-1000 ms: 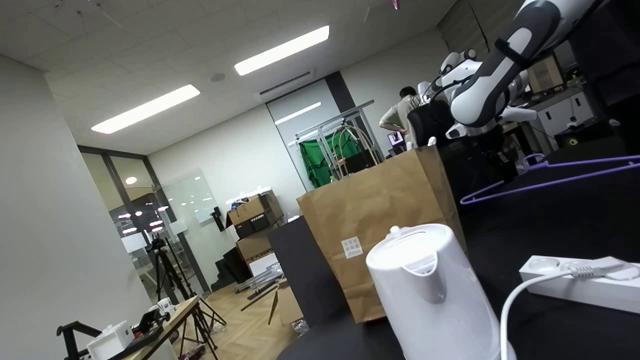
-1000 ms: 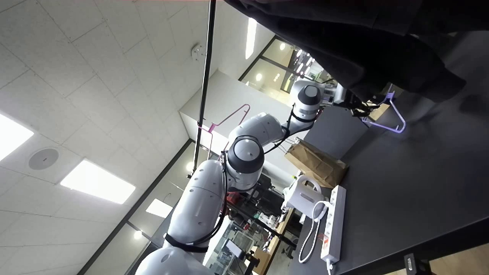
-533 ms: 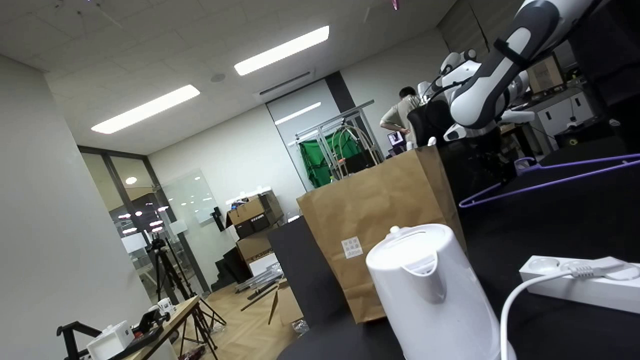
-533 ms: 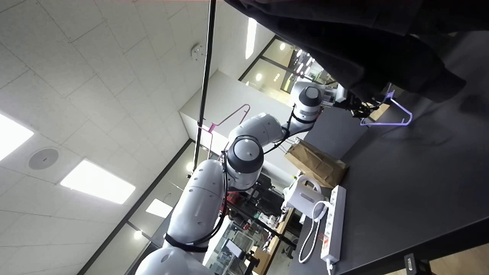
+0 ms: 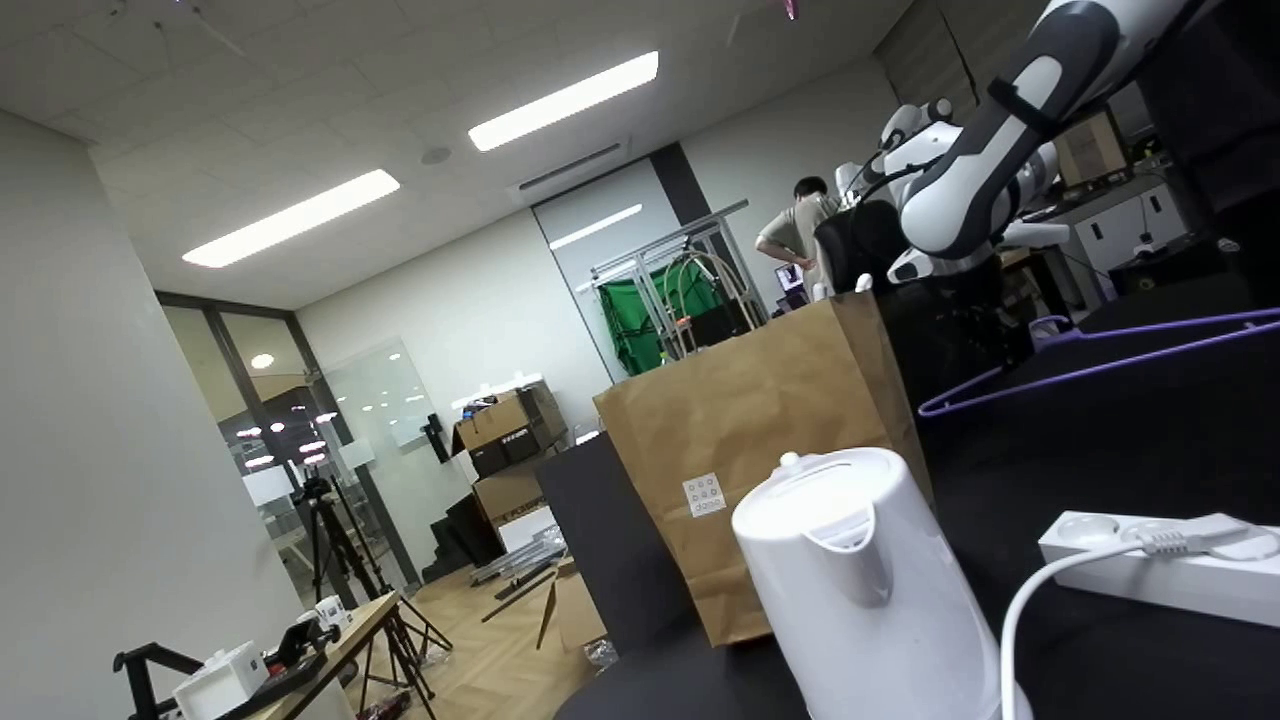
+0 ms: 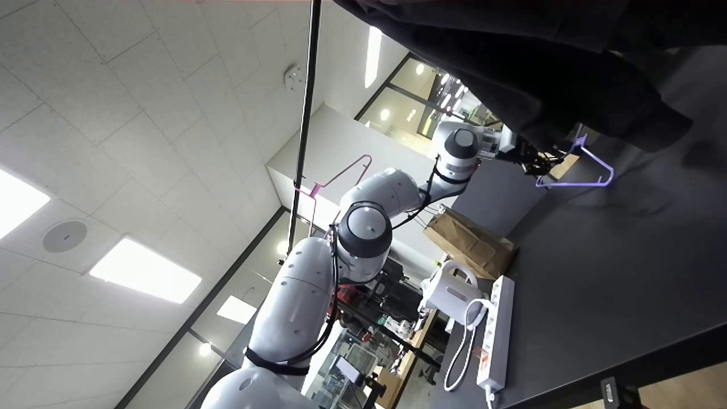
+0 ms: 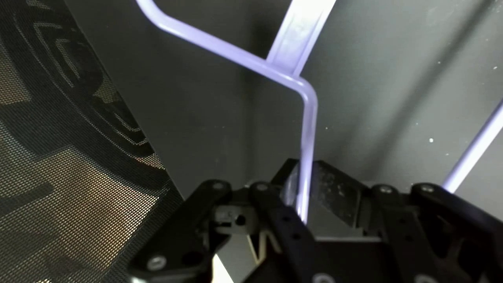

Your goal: Remove the hanger from the table and hang it on the rail

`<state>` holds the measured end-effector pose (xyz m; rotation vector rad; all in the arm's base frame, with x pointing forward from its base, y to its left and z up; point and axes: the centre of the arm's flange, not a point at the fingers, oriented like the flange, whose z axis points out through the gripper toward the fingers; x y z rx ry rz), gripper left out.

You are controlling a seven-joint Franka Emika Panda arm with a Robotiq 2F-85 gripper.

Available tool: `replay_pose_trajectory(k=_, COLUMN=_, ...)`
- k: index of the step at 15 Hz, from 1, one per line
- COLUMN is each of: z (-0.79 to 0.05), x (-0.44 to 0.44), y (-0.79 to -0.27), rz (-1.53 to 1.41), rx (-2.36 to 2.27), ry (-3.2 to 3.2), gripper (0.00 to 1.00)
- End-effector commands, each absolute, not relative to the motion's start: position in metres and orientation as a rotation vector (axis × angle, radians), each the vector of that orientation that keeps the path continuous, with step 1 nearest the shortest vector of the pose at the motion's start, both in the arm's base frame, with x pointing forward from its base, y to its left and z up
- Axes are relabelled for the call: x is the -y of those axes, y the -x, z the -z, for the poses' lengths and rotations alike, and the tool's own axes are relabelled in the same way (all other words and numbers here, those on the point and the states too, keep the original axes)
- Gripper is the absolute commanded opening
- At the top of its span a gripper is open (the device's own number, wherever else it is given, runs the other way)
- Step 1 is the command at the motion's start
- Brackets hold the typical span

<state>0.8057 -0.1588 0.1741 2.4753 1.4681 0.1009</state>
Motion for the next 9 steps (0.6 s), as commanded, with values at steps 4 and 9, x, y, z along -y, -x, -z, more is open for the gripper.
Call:
replay_pose_trajectory(k=4, z=-0.211, x=0.156, y=-0.799, rz=-0.38, rx=-1.769, ry=-2.219, gripper=0.04)
replay_pose_trajectory(k=9, z=-0.247, x=0.163, y=-0.791, rz=-0.583, rx=-2.051, ry=-1.999, gripper=0.04)
